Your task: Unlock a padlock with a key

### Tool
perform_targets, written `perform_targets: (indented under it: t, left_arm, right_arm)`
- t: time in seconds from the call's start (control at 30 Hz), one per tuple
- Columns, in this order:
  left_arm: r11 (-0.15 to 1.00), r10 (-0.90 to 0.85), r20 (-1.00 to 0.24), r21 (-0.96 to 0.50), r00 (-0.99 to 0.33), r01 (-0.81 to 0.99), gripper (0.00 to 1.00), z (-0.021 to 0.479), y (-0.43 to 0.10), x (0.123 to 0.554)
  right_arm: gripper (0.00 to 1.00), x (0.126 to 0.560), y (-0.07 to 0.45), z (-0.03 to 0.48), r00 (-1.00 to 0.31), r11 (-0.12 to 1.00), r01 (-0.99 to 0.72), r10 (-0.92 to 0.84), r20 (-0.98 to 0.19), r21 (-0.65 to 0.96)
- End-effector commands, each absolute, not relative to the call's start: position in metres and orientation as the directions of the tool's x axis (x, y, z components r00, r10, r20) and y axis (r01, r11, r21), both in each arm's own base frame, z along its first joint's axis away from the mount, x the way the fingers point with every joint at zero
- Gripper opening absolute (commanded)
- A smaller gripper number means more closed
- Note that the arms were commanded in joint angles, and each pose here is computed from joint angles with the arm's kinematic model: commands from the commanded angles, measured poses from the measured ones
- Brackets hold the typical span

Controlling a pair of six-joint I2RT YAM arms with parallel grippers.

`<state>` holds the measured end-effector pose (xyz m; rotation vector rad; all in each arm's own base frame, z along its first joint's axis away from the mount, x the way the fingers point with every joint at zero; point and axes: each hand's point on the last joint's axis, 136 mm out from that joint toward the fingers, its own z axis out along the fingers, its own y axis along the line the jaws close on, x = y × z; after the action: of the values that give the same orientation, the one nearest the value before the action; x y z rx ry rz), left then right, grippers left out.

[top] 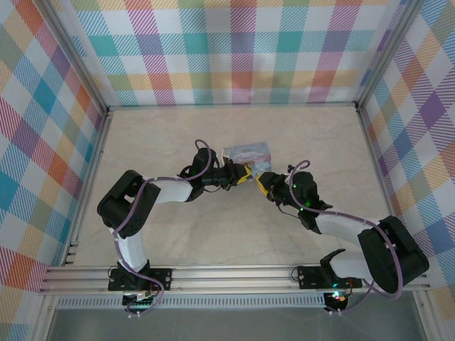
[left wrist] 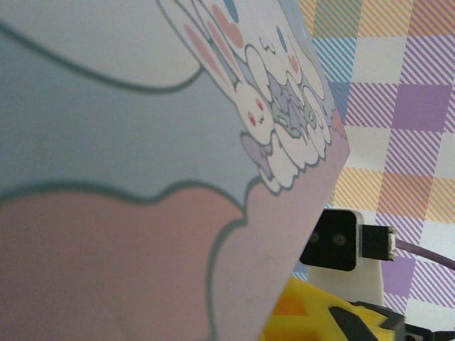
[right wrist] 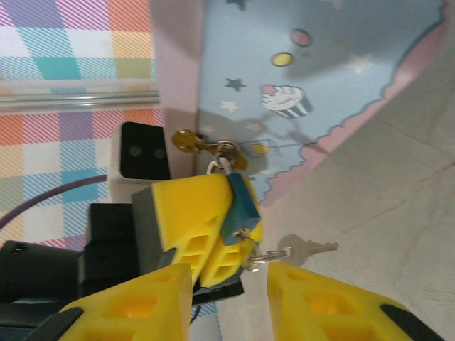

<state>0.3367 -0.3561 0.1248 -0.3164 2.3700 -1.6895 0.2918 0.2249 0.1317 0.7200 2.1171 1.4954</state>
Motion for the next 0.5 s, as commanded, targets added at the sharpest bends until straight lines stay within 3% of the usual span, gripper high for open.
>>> perform_targets:
  t: [0.0,0.47]
  left_arm:
    - [0.289,-0.266,-0.077,-0.957,-0.961,-0.003,0.08,0.142,-0.361,0.33]
    - [0.282,-0.261,-0.066,-0.959,-0.963,-0.01,0.08,0.142,-0.362,0.328]
  right_arm:
    - [0.3,0.293,0.236,0.132,-0.791,0.302,0.127,0.605,-0.087,0.945]
    - [0.2,0.305,0.253,0.138,-0.795,0.248,0.093,0.602,-0.077,0.964]
